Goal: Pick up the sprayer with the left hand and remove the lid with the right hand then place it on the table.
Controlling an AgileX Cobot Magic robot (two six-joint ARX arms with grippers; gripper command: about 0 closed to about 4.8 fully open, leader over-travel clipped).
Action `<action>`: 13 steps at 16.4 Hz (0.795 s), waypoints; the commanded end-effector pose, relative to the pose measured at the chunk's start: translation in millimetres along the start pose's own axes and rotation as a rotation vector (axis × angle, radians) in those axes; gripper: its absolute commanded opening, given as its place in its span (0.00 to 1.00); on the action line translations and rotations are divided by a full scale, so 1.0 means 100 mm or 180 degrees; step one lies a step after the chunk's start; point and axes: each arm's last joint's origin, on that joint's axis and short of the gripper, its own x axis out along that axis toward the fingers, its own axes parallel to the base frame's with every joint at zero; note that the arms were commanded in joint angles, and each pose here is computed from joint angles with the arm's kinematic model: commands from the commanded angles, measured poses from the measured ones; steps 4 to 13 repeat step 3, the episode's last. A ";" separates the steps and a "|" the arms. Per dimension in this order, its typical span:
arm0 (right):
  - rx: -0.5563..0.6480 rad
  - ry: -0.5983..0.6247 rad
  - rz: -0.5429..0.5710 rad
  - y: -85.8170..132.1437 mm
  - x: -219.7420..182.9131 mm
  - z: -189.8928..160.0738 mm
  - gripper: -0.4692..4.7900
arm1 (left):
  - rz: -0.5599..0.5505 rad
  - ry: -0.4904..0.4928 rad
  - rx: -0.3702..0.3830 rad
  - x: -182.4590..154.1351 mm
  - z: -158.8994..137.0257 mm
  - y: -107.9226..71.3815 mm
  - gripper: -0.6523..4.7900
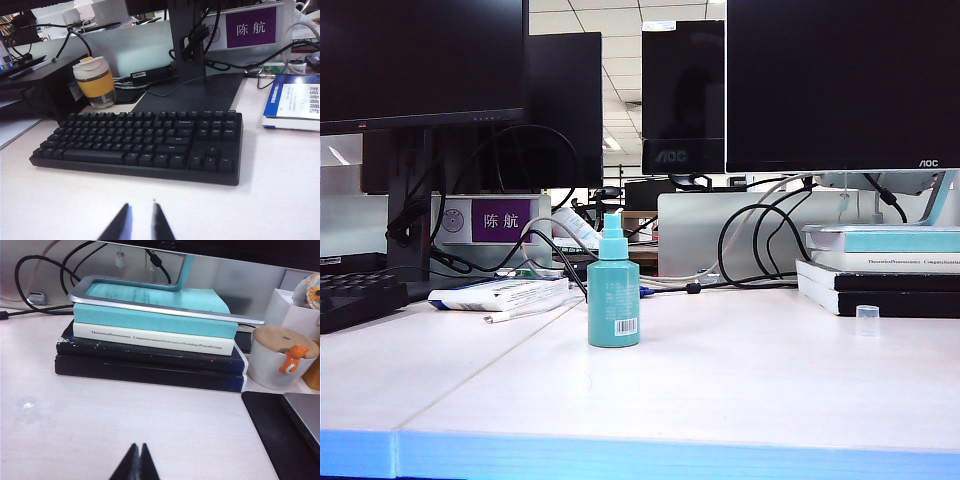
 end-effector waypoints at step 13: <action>-0.0002 -0.0037 -0.0001 0.00 0.00 0.00 0.09 | -0.0006 -0.0035 -0.0009 0.00 0.01 0.00 0.24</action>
